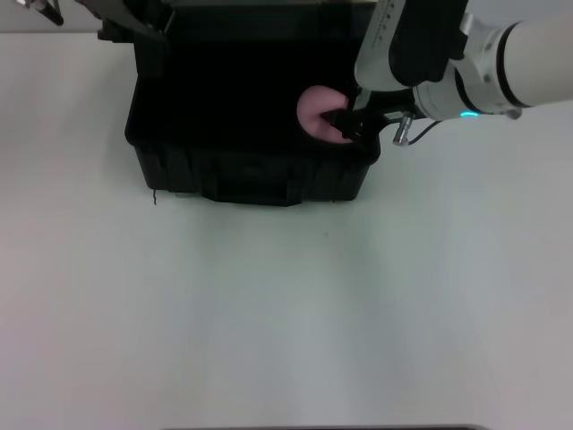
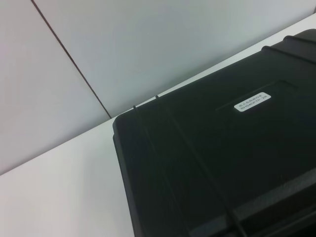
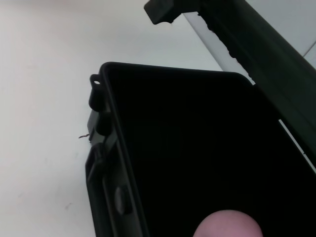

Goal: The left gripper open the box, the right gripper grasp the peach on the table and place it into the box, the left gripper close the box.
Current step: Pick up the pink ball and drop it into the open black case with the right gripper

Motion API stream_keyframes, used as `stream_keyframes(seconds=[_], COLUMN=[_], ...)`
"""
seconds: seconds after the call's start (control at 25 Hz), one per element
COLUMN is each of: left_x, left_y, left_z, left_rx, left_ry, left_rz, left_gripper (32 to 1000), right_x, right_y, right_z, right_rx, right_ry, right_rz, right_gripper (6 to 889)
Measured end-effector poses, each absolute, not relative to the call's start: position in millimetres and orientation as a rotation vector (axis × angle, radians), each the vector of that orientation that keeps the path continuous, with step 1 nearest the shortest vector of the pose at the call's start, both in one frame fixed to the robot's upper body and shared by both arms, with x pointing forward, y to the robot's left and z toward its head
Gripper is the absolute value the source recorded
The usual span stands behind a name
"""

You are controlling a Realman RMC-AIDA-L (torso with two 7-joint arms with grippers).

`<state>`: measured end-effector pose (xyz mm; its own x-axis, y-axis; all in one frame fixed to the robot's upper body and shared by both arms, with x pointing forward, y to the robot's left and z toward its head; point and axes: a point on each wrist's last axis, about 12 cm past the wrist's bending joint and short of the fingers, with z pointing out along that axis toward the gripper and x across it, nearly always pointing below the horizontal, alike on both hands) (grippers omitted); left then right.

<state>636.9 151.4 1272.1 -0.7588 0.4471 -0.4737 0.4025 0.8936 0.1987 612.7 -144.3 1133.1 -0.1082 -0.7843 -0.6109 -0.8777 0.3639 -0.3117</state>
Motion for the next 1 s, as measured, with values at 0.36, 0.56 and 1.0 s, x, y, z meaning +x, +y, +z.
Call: stream_keyframes(seconds=[0.36,0.56,1.0], left_x=[637.0,636.6,637.0], left_y=[151.1,150.4,151.0], left_z=[1271.9,1271.1,1266.4], left_rx=[0.615,0.620,0.622], left_ry=[2.532,2.533,2.554], left_rz=[0.111,0.110,0.110], left_gripper=[527,528,529], right_x=[617.9,619.9,620.1], right_y=[-139.2,-136.9,-136.1], right_z=[1128.9,1126.2,1126.2], right_rx=[-1.439,-1.443,-1.438], right_ry=[1.883,1.880,1.880], right_rz=[0.122,0.110,0.111], right_gripper=[102,102,109])
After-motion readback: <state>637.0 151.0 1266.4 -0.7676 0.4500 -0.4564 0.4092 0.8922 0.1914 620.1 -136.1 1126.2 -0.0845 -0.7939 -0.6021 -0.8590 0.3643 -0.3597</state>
